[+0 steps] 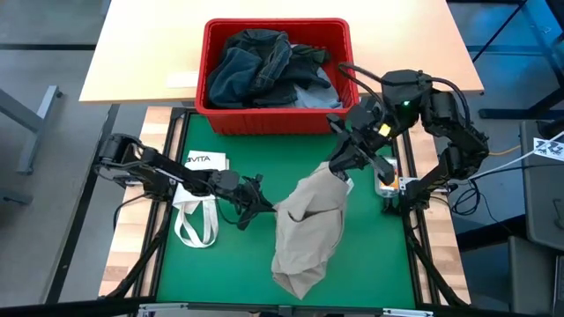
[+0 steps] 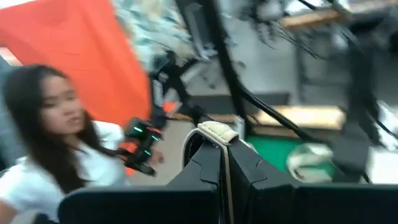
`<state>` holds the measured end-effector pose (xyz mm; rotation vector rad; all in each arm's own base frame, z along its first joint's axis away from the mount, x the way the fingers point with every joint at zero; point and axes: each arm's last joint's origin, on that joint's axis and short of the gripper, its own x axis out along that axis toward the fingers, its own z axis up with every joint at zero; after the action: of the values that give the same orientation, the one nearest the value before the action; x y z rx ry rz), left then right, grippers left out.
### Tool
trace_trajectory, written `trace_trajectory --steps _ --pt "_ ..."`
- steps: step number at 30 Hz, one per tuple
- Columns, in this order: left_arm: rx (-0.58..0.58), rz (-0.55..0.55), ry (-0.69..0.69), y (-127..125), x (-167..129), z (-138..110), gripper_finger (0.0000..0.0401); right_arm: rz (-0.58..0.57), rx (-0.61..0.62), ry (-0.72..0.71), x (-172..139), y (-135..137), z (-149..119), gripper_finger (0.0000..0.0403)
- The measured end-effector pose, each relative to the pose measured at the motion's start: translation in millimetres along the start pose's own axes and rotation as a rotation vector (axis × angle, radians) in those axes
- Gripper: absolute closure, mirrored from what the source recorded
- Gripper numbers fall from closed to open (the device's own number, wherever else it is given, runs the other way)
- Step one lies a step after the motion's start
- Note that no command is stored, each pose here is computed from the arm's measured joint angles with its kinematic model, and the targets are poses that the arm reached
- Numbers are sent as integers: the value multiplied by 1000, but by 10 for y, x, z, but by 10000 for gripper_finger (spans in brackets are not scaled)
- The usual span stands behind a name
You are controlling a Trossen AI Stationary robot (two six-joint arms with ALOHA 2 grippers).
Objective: Fold Laundry from Bin
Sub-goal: Fold the gray shorts
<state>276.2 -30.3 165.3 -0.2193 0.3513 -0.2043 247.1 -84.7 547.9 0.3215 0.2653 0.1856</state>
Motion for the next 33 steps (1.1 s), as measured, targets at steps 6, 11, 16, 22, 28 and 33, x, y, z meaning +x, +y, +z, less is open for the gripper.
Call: trace_trajectory --steps 6,11,16,22,28,33 --pt "-42 106 143 -62 -390 99 398 -318 32 200 -125 -27 -251 395" --pt "-106 213 159 -95 -811 214 399 -635 104 376 -186 -75 -456 395" --pt "-148 267 191 -116 -1106 217 400 -785 217 502 -17 -165 -691 395" --pt "-214 363 302 -118 -1347 96 400 -880 246 623 237 -208 -996 395" --pt "-217 514 290 -88 -1450 68 401 -1038 213 724 314 -399 -1240 395" --pt "-200 673 257 -2 -1458 76 401 -1129 235 782 320 -822 -1446 395"
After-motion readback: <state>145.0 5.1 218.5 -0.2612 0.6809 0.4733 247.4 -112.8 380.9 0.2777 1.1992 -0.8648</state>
